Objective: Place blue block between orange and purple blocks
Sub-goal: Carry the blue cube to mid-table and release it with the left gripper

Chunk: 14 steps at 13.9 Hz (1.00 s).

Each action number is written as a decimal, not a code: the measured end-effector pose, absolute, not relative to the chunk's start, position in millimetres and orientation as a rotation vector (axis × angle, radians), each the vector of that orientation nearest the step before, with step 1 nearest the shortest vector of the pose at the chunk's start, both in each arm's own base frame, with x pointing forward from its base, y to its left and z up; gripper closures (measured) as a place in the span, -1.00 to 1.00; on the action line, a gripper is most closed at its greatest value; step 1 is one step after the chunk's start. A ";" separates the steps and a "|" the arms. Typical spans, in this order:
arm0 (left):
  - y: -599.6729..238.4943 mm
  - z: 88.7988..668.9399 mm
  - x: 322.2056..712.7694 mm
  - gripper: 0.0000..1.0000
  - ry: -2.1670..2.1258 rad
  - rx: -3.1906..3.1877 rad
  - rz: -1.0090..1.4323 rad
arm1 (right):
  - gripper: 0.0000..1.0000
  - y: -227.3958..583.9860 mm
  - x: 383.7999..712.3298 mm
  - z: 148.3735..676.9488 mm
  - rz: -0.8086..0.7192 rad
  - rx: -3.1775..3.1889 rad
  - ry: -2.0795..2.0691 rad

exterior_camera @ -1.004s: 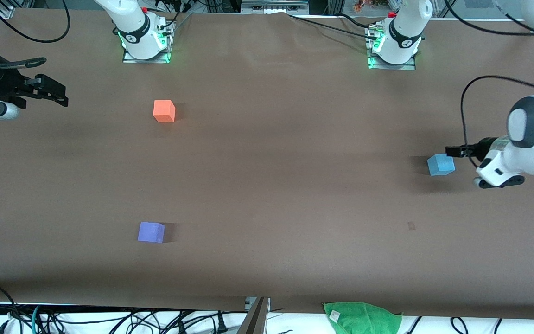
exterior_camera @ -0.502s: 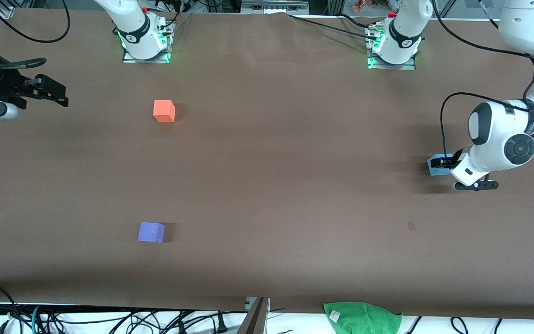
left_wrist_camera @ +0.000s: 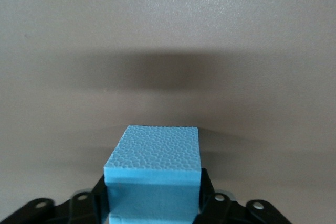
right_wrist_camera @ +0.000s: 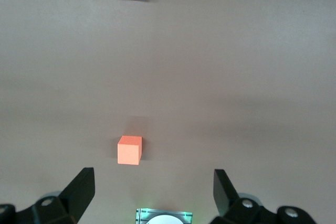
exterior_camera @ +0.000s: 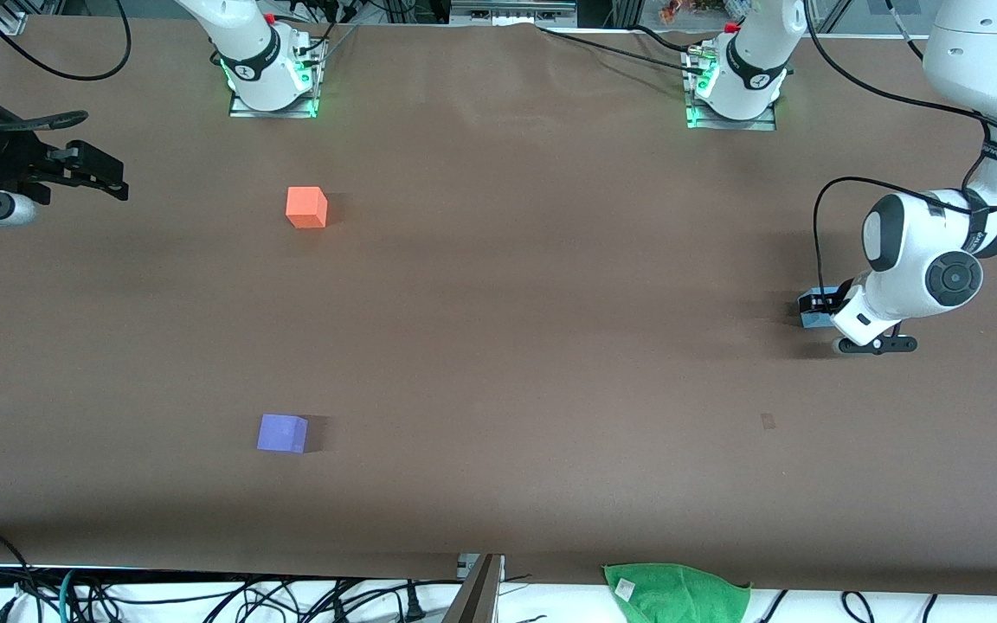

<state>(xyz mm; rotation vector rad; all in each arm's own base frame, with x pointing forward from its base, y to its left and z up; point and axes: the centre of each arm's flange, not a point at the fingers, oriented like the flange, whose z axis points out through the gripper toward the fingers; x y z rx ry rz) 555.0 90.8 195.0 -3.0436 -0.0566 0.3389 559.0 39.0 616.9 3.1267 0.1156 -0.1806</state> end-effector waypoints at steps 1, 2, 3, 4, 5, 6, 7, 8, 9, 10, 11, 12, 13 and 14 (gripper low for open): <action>90.3 197.8 556.2 -0.14 -0.039 -3.045 0.331 | -1.00 39.1 561.1 617.4 -0.163 3.128 0.116; 89.5 203.3 558.7 -0.14 -0.030 -3.047 0.320 | -1.00 39.1 562.7 617.7 -0.157 3.129 0.117; 85.7 214.5 563.1 -0.13 -0.016 -3.047 0.324 | -1.00 39.1 563.7 617.8 -0.155 3.129 0.117; 76.0 231.2 568.6 -0.13 0.012 -3.045 0.363 | -1.00 39.1 564.5 617.9 -0.153 3.130 0.117; 58.6 253.8 575.2 -0.13 0.054 -3.039 0.429 | -1.00 39.1 565.2 617.9 -0.152 3.130 0.117; 34.0 279.5 581.8 -0.13 0.108 -3.031 0.496 | -1.00 39.1 565.7 617.7 -0.152 3.130 0.117; 3.0 304.8 588.3 -0.13 0.167 -3.024 0.531 | -1.00 39.1 566.0 617.3 -0.153 3.130 0.117; -33.8 327.5 594.3 -0.13 0.247 -3.024 0.527 | -1.00 39.1 566.3 617.0 -0.154 3.130 0.117; -75.9 345.0 597.2 -0.13 0.343 -3.026 0.498 | -1.00 39.1 566.4 616.9 -0.154 3.130 0.117; -123.7 357.5 595.9 -0.13 0.439 -3.026 0.458 | -1.00 39.1 566.6 616.9 -0.153 3.130 0.117; -171.9 364.4 591.6 -0.13 0.495 -3.024 0.426 | -1.00 39.2 566.8 616.9 -0.150 3.130 0.118; -216.9 366.2 586.5 -0.13 0.503 -3.030 0.407 | -1.00 39.3 567.2 616.9 -0.147 3.131 0.118; -258.7 362.5 580.8 -0.11 0.478 -3.048 0.407 | -1.00 39.4 567.6 616.5 -0.146 3.131 0.118; -294.2 353.1 575.9 -0.07 0.442 -3.076 0.426 | -1.00 39.4 568.1 616.2 -0.144 3.131 0.118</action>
